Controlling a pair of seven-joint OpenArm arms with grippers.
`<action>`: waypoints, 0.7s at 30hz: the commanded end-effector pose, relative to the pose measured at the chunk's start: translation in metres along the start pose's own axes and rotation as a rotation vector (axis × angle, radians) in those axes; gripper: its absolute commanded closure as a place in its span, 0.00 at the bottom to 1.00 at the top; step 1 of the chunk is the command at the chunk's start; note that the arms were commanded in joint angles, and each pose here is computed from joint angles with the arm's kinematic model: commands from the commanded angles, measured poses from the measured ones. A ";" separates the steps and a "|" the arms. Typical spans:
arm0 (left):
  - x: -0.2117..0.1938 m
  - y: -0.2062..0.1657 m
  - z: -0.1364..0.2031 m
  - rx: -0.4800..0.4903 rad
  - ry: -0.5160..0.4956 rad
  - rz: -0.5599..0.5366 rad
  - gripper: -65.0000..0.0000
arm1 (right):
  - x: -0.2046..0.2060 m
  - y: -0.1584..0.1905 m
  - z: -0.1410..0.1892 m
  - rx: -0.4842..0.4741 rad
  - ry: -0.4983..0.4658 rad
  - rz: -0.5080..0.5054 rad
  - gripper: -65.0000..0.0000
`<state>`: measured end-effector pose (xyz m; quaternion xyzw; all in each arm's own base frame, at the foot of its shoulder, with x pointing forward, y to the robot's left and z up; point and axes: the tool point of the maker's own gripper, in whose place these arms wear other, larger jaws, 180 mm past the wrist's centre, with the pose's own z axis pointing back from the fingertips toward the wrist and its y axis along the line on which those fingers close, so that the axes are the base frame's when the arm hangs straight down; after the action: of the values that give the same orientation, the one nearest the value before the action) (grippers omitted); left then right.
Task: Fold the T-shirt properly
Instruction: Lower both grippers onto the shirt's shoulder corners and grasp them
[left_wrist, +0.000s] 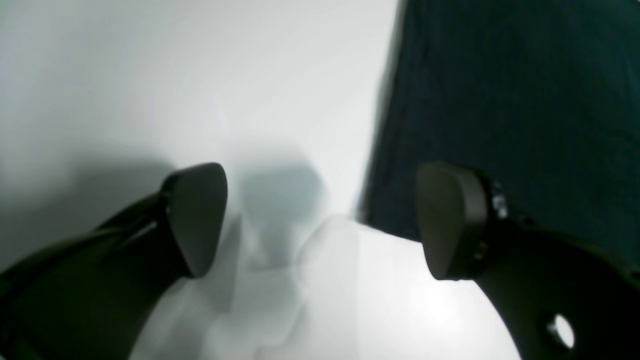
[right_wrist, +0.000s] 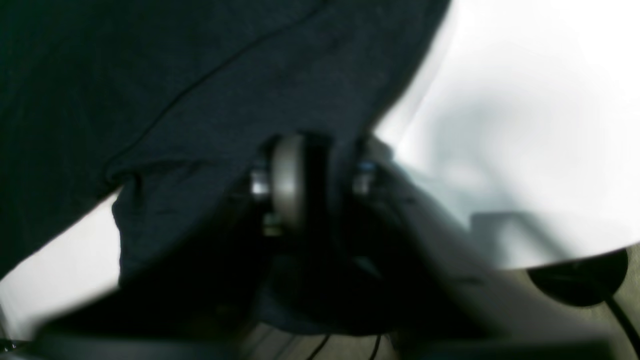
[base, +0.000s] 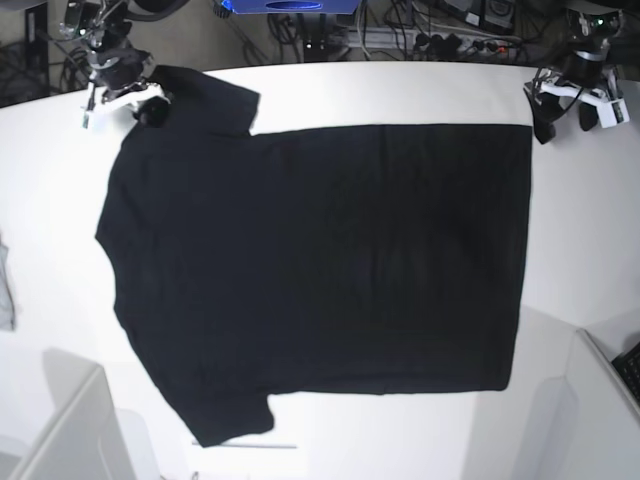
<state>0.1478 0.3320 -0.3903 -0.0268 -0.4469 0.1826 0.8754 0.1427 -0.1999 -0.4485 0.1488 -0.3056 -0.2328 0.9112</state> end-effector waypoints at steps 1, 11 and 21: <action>0.011 0.001 0.000 -0.006 -0.026 -0.004 0.12 | -0.020 -0.008 0.002 -0.037 0.091 0.008 1.00; -0.012 -0.045 -0.019 -0.117 0.025 0.022 0.12 | -0.025 -0.014 -0.003 -0.048 0.109 -0.008 1.00; -0.037 -0.047 -0.039 -0.119 0.077 0.090 0.12 | -0.024 -0.014 -0.003 -0.046 0.105 -0.005 1.00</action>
<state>0.1846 0.2815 -0.4215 -0.1081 -0.4512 0.1932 0.8645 0.1488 -0.1976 -0.4514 0.1622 -0.3098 -0.2402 0.9056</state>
